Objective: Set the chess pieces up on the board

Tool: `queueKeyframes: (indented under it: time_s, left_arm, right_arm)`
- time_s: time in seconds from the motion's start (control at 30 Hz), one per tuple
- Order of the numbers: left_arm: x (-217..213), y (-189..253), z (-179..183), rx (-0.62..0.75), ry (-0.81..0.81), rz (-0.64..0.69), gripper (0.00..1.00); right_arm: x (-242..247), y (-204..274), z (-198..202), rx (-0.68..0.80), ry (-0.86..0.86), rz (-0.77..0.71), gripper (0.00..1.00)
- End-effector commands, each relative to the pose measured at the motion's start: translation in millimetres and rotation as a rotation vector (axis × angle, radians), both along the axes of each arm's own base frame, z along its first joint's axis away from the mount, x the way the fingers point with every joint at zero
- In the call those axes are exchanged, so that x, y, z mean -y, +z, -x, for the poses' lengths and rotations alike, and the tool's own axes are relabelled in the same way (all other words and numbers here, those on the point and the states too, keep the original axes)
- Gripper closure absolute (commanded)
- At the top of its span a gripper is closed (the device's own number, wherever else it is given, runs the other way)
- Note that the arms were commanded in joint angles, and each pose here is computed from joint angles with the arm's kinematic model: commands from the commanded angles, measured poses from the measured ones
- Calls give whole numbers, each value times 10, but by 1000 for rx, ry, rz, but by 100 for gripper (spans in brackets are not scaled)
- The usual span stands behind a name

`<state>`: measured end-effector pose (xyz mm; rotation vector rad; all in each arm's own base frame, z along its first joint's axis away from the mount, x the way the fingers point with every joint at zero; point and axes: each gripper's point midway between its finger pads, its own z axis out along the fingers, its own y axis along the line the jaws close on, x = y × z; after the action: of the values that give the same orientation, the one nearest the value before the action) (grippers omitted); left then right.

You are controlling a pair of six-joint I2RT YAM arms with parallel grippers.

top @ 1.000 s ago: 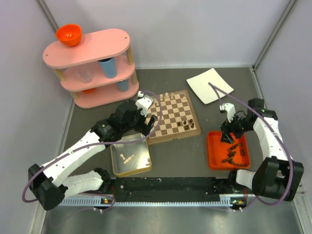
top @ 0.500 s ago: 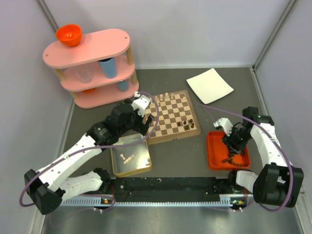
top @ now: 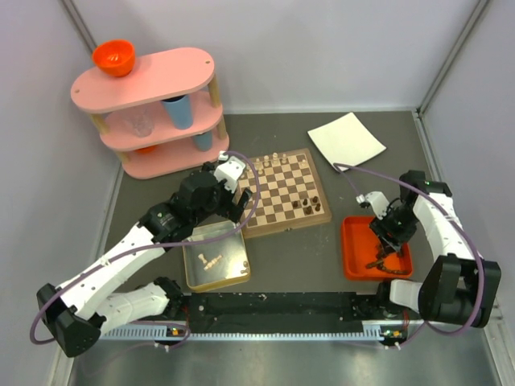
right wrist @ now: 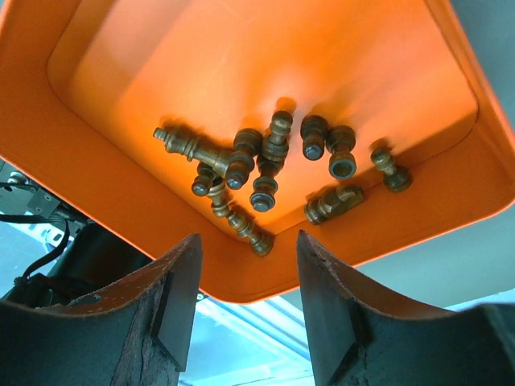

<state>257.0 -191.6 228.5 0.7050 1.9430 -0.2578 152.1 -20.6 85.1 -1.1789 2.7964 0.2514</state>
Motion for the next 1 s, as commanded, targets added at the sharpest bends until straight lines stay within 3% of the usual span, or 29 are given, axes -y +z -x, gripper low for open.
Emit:
queueKeyframes:
  time_s: [0.0, 0.33, 0.73, 0.97]
  left_arm:
    - [10, 147, -20, 56, -5, 31, 4]
    - [3, 154, -16, 58, -4, 34, 4]
    - [19, 130, -17, 50, -10, 31, 4]
    - [26, 119, -22, 48, -12, 28, 3]
  right_arm:
    - [97, -90, -43, -16, -91, 70, 49]
    - [105, -253, -150, -18, -134, 72, 53]
    - [49, -346, -121, -48, -139, 44, 72]
    - [5, -364, -98, -57, -137, 20, 74]
